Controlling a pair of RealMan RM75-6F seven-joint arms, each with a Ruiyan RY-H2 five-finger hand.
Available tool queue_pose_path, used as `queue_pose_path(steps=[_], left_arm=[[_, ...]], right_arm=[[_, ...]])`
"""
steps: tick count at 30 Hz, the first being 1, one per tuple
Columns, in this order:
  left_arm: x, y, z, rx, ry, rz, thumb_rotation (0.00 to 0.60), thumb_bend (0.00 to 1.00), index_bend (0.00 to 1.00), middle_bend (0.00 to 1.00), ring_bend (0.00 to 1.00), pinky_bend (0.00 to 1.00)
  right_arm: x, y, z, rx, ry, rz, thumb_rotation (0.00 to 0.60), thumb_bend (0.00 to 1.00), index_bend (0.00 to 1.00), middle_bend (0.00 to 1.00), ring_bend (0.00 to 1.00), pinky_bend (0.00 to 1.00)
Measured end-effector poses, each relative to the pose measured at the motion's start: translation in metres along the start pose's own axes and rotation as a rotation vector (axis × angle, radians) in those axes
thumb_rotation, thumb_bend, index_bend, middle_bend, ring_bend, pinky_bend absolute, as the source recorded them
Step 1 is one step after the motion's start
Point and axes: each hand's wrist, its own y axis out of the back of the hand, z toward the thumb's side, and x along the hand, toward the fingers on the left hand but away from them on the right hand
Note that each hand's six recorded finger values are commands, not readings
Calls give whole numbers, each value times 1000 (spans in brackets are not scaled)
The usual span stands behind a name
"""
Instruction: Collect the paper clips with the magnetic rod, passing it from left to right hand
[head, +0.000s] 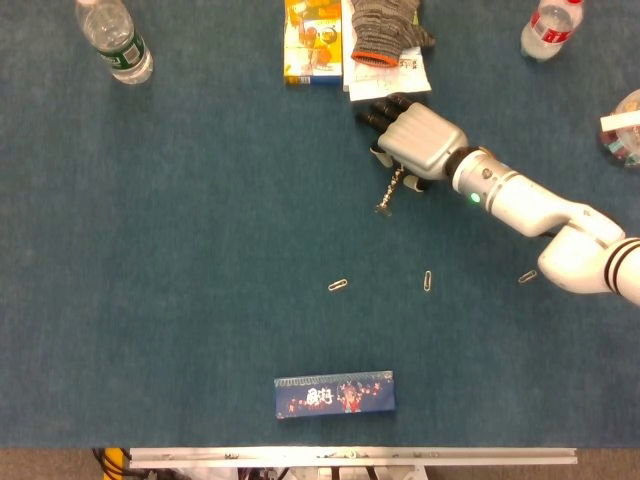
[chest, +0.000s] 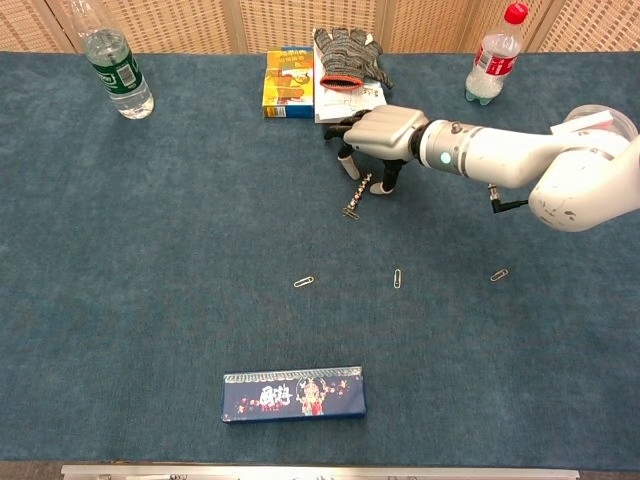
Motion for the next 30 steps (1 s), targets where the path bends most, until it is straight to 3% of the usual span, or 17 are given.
queue_pose_path(steps=[30], left_arm=[[-1,0,1,1,-2,3,600,356,78,0,0,0]], right_arm=[[3,0,-3,-12,-10,-3,600,320,638,79,0,76]])
